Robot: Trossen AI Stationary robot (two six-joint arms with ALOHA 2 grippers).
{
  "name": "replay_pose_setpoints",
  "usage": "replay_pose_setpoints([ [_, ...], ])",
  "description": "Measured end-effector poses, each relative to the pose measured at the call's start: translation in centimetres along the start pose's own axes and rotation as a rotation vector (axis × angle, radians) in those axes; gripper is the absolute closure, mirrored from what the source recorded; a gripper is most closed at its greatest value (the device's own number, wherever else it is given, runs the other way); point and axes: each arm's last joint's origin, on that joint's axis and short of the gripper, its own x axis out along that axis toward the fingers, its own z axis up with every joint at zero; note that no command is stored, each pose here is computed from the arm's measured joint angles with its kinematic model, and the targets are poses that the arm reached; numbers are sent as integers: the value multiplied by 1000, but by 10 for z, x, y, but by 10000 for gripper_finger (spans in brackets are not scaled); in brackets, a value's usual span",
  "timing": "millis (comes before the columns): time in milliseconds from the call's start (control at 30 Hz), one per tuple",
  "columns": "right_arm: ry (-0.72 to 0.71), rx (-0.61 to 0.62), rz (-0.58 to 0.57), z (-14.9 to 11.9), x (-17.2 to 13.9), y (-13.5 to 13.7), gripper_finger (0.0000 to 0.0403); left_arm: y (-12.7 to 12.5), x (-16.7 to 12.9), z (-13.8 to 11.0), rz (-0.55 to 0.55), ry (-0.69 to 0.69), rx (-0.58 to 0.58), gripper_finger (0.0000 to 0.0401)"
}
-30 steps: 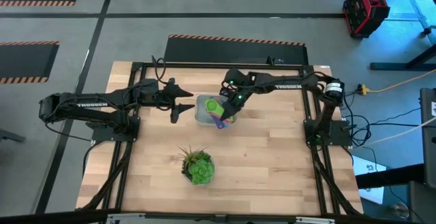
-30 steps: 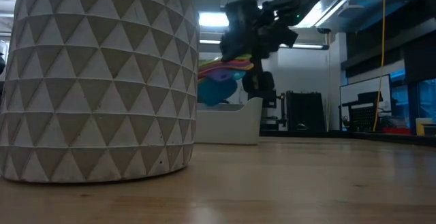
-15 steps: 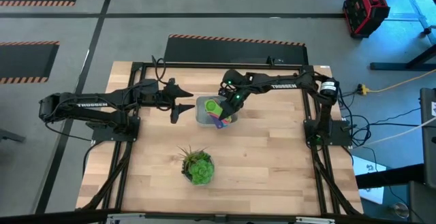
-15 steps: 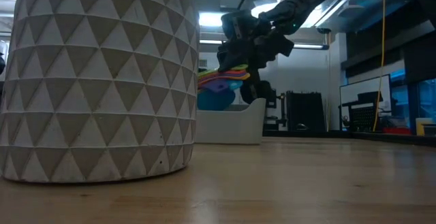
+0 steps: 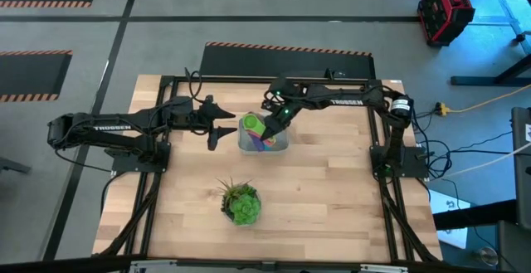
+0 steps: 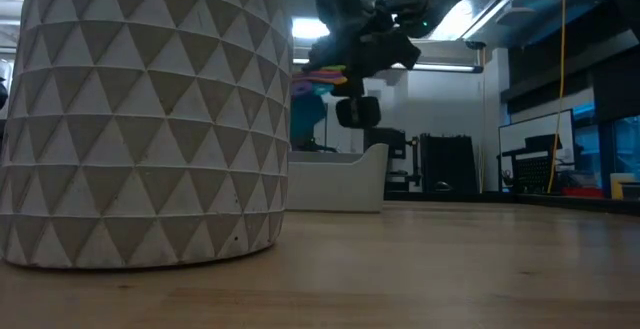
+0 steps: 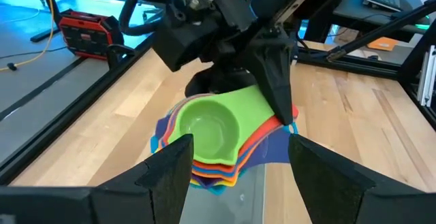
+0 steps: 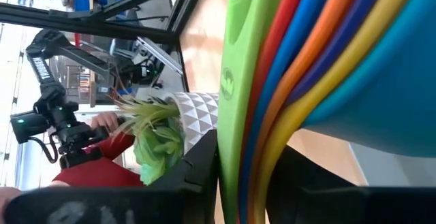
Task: Nest measuring cups in basket
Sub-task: Put the stacked measuring cups into the gray bin
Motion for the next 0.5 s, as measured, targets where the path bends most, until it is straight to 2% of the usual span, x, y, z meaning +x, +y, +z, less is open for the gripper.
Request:
replay_pose_setpoints([
  [500,50,-42,21,-3,31,-11,318,0,0,0,0,0,0,167],
])
